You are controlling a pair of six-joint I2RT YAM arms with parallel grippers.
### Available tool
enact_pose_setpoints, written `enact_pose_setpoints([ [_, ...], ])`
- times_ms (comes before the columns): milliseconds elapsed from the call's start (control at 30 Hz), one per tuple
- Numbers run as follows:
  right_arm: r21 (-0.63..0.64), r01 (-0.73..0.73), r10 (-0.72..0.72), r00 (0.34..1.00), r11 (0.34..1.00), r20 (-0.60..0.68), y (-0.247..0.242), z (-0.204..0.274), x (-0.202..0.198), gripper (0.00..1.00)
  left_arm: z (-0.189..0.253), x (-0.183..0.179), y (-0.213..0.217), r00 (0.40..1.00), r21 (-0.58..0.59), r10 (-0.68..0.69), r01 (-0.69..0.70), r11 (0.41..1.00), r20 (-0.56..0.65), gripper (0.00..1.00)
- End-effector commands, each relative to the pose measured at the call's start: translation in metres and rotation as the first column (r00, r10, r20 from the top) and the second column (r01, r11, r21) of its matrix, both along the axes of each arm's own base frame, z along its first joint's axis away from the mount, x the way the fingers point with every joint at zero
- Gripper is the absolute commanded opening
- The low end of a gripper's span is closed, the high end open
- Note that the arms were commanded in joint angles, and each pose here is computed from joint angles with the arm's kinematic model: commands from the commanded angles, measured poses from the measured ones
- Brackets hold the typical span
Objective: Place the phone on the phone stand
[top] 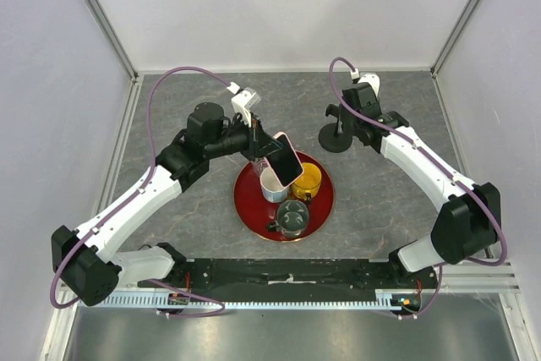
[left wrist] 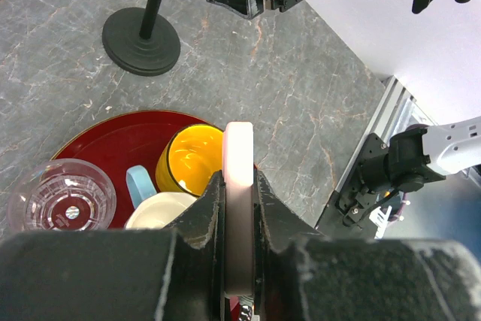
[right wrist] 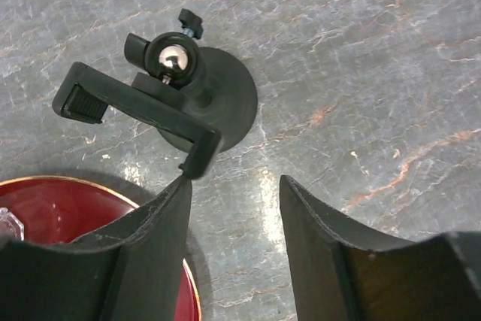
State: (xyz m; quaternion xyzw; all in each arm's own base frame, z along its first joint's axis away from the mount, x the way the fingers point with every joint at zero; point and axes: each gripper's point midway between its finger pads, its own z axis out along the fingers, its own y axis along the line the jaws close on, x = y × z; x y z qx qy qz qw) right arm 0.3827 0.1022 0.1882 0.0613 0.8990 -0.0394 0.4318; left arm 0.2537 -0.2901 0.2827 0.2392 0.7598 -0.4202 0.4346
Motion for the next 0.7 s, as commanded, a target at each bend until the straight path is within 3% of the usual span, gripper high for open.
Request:
enact_pose_setpoints([
  [0, 0.041, -0.071, 0.069, 0.996, 0.997, 0.05, 0.017, 0.012, 0.013, 0.57, 0.039, -0.001, -0.004, 0.991, -0.053, -0.009, 0.016, 0.998, 0.137, 0.02],
  [133, 0.032, -0.055, 0.053, 0.997, 0.998, 0.063, 0.012, 0.012, 0.011, 0.64, 0.038, -0.002, -0.006, 0.99, -0.044, -0.014, 0.02, 0.999, 0.143, 0.02],
  [300, -0.007, -0.044, 0.044, 0.996, 0.999, 0.071, 0.004, 0.01, 0.016, 0.6, 0.038, -0.001, -0.004, 0.987, -0.031, -0.007, 0.012, 0.999, 0.16, 0.02],
  [500, -0.039, -0.075, 0.078, 0.993, 0.996, 0.089, 0.007, 0.005, 0.032, 0.46, 0.034, -0.004, -0.008, 0.98, -0.002, -0.064, 0.066, 0.998, 0.191, 0.02],
  [667, -0.042, -0.144, 0.147, 0.987, 0.989, 0.071, 0.018, 0.0, 0.041, 0.16, 0.031, 0.0, -0.009, 0.975, 0.024, -0.073, 0.069, 0.997, 0.212, 0.02],
])
